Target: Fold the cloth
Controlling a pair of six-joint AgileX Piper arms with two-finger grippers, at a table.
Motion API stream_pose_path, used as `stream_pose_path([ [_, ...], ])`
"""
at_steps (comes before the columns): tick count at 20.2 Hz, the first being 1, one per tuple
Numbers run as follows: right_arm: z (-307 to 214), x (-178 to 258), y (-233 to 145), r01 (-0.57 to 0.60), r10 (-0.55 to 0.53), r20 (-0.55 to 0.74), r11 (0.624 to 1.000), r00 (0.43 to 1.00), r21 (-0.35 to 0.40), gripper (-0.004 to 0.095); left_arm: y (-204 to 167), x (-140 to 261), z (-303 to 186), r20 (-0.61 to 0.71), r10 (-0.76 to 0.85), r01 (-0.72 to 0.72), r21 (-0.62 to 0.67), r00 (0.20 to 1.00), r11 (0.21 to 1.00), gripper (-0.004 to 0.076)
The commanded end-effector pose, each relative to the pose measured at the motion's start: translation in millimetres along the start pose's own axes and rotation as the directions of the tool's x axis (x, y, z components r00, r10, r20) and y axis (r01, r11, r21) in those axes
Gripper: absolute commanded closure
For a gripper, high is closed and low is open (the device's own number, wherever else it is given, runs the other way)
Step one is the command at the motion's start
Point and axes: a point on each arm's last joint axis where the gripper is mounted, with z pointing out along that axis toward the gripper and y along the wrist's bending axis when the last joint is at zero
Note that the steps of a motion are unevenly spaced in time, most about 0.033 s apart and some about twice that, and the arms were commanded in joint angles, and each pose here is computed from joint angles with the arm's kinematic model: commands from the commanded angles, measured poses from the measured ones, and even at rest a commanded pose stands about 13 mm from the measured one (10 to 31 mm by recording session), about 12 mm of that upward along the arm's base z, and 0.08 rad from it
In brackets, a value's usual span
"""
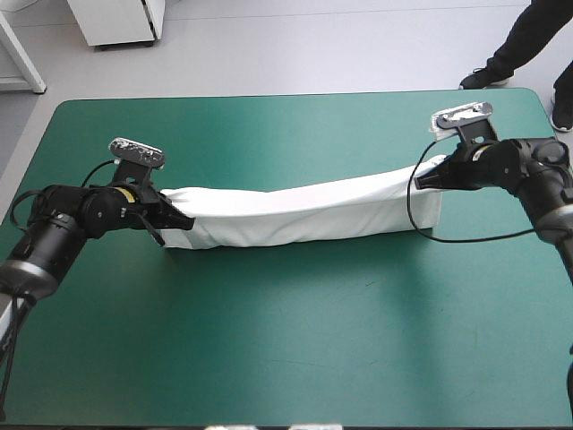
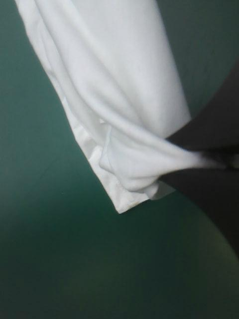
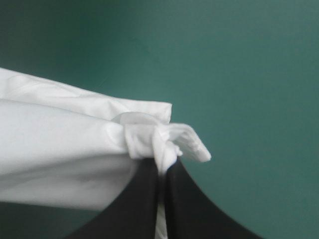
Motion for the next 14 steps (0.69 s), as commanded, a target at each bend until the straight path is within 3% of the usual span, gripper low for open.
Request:
stream_pose_path([
  [1,11,-26,-8,-0.002,-0.003,0.123,0.999,0.992,0.043,0.0925,4,-19,9,0.107,0.012,-0.008,-0.035,0.994,0.999,0.0733],
  [7,95,-23,-13,-0.001,0.001,-0.009,1.000,1.000,0.018,0.0925,7,-17,85,0.021,0.010,-0.009,-0.035,1.000,0.999,0.0733],
  [12,125,-7,-10,0.036,-0.038,-0.128,0.999,0.991,-0.018,0.0924,6,-11,102,-0.028,0.007,-0.008,-0.027,1.000,1.000,0.0733],
  [14,123,-7,-9,0.046,-0.051,-0.155,0.998,0.987,-0.038,0.0879,6,-10,102,-0.045,0.007,-0.008,-0.024,0.999,1.000,0.0724],
])
